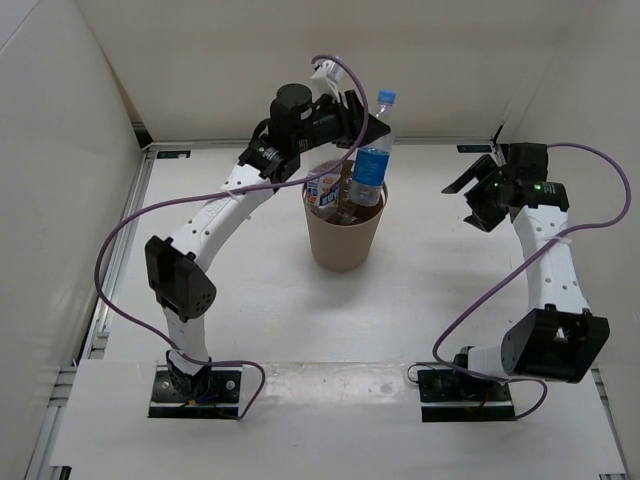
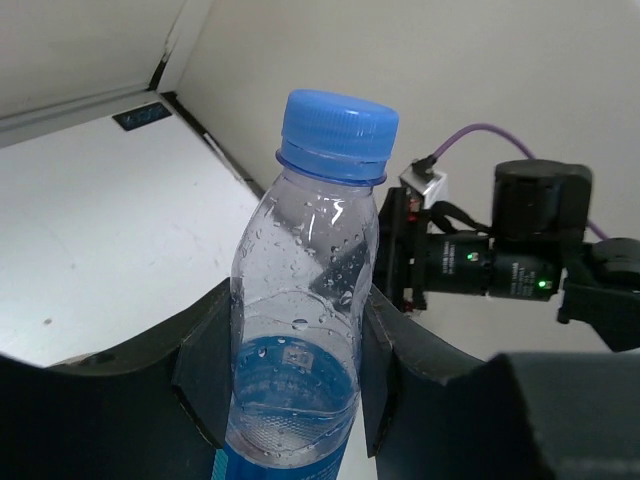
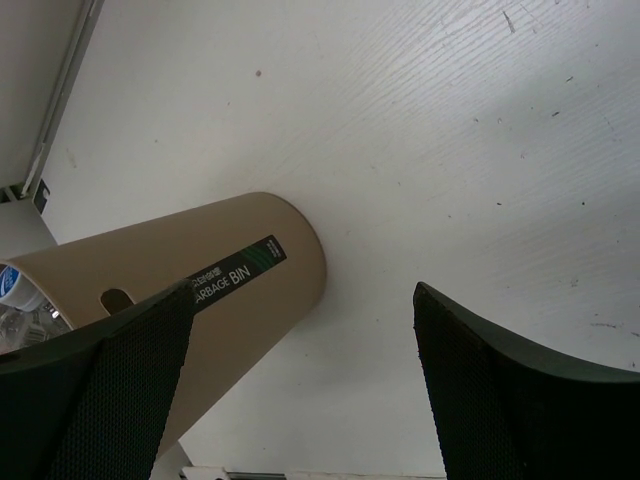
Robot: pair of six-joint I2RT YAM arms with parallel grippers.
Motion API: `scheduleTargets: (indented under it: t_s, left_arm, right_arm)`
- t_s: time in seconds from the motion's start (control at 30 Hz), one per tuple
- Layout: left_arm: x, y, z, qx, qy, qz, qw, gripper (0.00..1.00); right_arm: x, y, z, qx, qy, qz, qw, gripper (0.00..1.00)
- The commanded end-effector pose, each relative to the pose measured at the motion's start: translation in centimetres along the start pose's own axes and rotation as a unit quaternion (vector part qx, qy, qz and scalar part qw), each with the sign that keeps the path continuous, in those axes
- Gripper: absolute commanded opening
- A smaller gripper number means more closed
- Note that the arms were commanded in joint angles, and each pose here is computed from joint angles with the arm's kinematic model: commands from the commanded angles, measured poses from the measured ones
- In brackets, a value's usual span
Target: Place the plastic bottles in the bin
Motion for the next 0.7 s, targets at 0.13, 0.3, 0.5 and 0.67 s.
scheduleTargets:
  t_s: [0.13,0.3,0.5,0.67]
  left_arm:
    - [-0.3,0.8,0.3,0.010,0.005,-0.033,0.999,0.55]
    - [-1.9,2.0,0.0,0.018,0.026,-0.031,0.999,0.58]
    - [-2.6,2.9,0.2,0.041,0.040,-0.033,0.998,1.00]
    - [2.1,-0.5,1.5,0.020,-0.020,-0.065,0.998,1.00]
  right_arm:
    - [-0.4,0.4,1.1,0.007,-0.018,0.033,0.999,0.90]
    - [-0.5,0.6,1.4,0.012,-0.021,0.040,0.999,0.90]
    - [-0.5,0.8,1.3,0.020,-0.017,0.044,0.999,0.90]
    - [-0.5,0.9,1.3,0.024,-0.019,0.044,0.999,0.90]
Point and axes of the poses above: each gripper's point midway between its finger pads, its own z axis back along the fingers, its own y axis along the line the jaws close on, x = y × z, the point moved 7 cm from there along z, back along the fingers, and after that the axes turned 1 degree about z, right-handed, at the moved point
